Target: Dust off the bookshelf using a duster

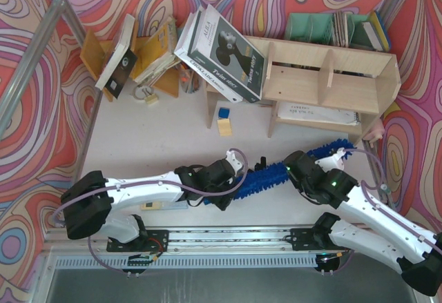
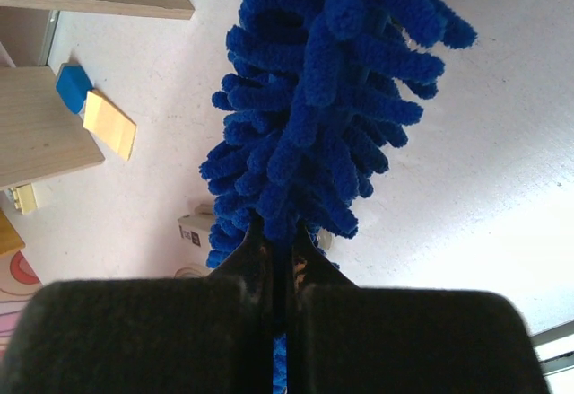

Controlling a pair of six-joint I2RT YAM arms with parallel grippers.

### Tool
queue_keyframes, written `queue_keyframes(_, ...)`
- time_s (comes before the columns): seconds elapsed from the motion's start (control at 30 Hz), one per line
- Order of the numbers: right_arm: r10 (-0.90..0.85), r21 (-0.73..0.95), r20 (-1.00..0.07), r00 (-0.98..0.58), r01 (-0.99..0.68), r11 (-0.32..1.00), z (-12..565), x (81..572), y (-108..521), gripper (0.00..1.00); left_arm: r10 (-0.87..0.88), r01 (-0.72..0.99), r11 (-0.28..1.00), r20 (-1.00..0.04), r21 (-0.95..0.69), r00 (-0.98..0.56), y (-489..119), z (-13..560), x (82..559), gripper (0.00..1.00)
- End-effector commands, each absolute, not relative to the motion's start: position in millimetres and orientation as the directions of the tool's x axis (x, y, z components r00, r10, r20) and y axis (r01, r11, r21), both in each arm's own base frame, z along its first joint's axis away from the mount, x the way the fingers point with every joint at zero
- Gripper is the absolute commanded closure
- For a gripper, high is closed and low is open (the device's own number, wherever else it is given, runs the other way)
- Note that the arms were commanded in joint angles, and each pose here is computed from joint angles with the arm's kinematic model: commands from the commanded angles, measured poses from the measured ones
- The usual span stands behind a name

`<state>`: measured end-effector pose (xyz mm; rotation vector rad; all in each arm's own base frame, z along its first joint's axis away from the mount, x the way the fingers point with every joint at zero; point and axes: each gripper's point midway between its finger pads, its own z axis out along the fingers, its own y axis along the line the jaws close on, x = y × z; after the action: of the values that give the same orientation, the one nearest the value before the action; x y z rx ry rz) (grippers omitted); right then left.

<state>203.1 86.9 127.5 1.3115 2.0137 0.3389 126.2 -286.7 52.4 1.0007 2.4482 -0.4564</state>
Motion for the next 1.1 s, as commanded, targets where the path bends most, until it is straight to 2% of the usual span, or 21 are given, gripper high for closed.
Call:
queue_keyframes(0.0, 0.891, 0.621, -0.403, -0.211, 0.653, 0.435, 150, 214, 93, 1.00, 0.566, 0.727, 0.681, -0.567, -0.087, -0.599, -294, 54, 138, 0.33)
queue_keyframes(0.13, 0.893, 0.626, -0.396, -0.216, 0.647, 0.434, 152, 215, 95, 1.00, 0.569, 0.727, 0.682, -0.569, -0.076, -0.594, -295, 53, 141, 0.35)
queue_keyframes(0.37, 0.893, 0.635, -0.398, -0.213, 0.638, 0.435, 157, 217, 95, 1.00, 0.564, 0.731, 0.677, -0.577, -0.087, -0.591, -303, 50, 143, 0.44)
queue_keyframes(0.47, 0.892, 0.639, -0.401, -0.210, 0.634, 0.436, 158, 218, 95, 1.00, 0.570, 0.733, 0.674, -0.571, -0.087, -0.592, -303, 49, 141, 0.54)
queue_keyframes(0.57, 0.892, 0.639, -0.399, -0.212, 0.634, 0.436, 157, 218, 96, 1.00, 0.568, 0.732, 0.676, -0.572, -0.086, -0.592, -302, 52, 139, 0.70)
queue_keyframes(0.7, 0.889, 0.634, -0.405, -0.212, 0.636, 0.440, 156, 218, 95, 1.00, 0.579, 0.732, 0.678, -0.566, -0.064, -0.587, -298, 60, 135, 0.83)
queue_keyframes(0.93, 0.885, 0.619, -0.422, -0.198, 0.651, 0.440, 154, 214, 87, 1.00, 0.590, 0.750, 0.661, -0.599, -0.026, -0.540, -301, 88, 125, 0.95)
queue_keyframes(1.0, 0.884, 0.614, -0.425, -0.194, 0.656, 0.439, 154, 212, 85, 0.91, 0.605, 0.762, 0.648, -0.604, -0.006, -0.519, -302, 95, 122, 0.97)
queue_keyframes(1.07, 0.882, 0.607, -0.430, -0.192, 0.662, 0.440, 152, 209, 82, 0.87, 0.623, 0.776, 0.630, -0.608, 0.019, -0.492, -305, 102, 118, 0.99)
